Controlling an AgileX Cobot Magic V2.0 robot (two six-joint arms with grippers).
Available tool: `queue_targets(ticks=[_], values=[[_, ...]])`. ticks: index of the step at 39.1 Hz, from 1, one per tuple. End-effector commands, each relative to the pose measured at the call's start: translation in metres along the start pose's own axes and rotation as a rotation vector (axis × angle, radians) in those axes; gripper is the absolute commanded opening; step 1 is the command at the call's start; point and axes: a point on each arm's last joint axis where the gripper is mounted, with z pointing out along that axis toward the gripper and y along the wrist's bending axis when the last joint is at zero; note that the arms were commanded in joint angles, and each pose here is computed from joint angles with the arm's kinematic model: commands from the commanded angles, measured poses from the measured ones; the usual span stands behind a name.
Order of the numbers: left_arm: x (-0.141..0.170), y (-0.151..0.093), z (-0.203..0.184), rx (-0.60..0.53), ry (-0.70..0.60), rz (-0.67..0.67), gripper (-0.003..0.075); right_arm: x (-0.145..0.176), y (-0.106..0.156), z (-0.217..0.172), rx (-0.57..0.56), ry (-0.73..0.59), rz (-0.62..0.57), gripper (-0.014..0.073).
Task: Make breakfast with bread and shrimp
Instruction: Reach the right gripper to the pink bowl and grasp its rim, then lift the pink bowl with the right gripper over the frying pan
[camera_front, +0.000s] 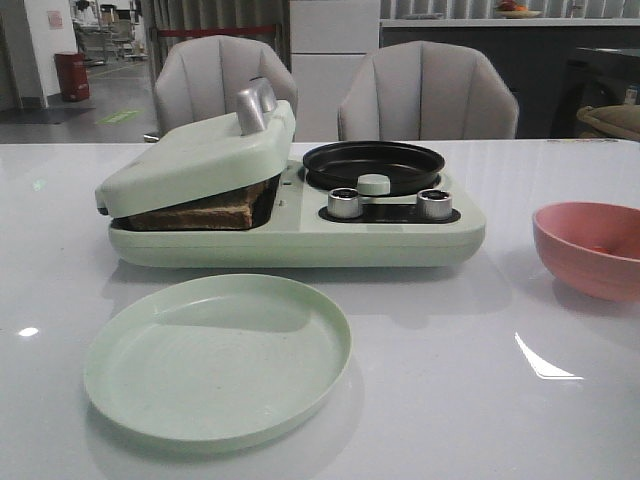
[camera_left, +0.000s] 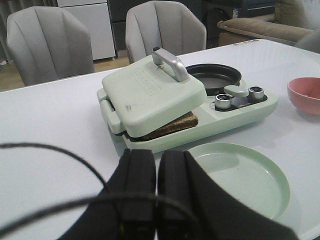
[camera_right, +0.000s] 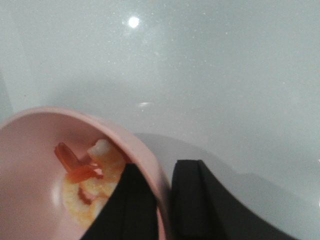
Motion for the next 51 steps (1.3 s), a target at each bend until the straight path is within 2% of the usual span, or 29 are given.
queue_targets(ticks=[1,15,20,28,36,40,44,51], values=[[-0.014,0.001,-0.002,-0.010,-0.089,-0.024,0.0113,-0.013,0.011,-0.011,-0.036,-0.047,-0.013,0.0149],[-0.014,0.001,-0.002,-0.010,-0.089,-0.024,0.0113,-0.018,0.011,-0.005,-0.067,-0.091,0.075,0.0151],[-0.014,0.001,-0.002,-0.010,-0.089,-0.024,0.0113,-0.029,0.020,-0.013,-0.097,-0.102,0.036,0.0151],[-0.014,0.001,-0.002,-0.010,-0.089,-0.024,0.0113,-0.044,0.075,-0.032,-0.167,-0.138,-0.192,0.0151],[-0.014,0.001,-0.002,-0.010,-0.089,-0.024,0.0113,-0.039,0.154,-0.048,-0.248,-0.217,-0.411,0.0151],[-0.014,0.001,-0.002,-0.010,-0.089,-0.024,0.0113,-0.033,0.186,-0.053,-0.291,-0.275,-0.460,0.0151],[-0.014,0.001,-0.002,-0.010,-0.089,-0.024,0.0113,-0.030,0.213,-0.054,-0.320,-0.392,-0.483,0.0151],[-0.014,0.001,-0.002,-0.010,-0.089,-0.024,0.0113,-0.028,0.238,-0.044,-0.302,-0.612,-0.536,0.0151]])
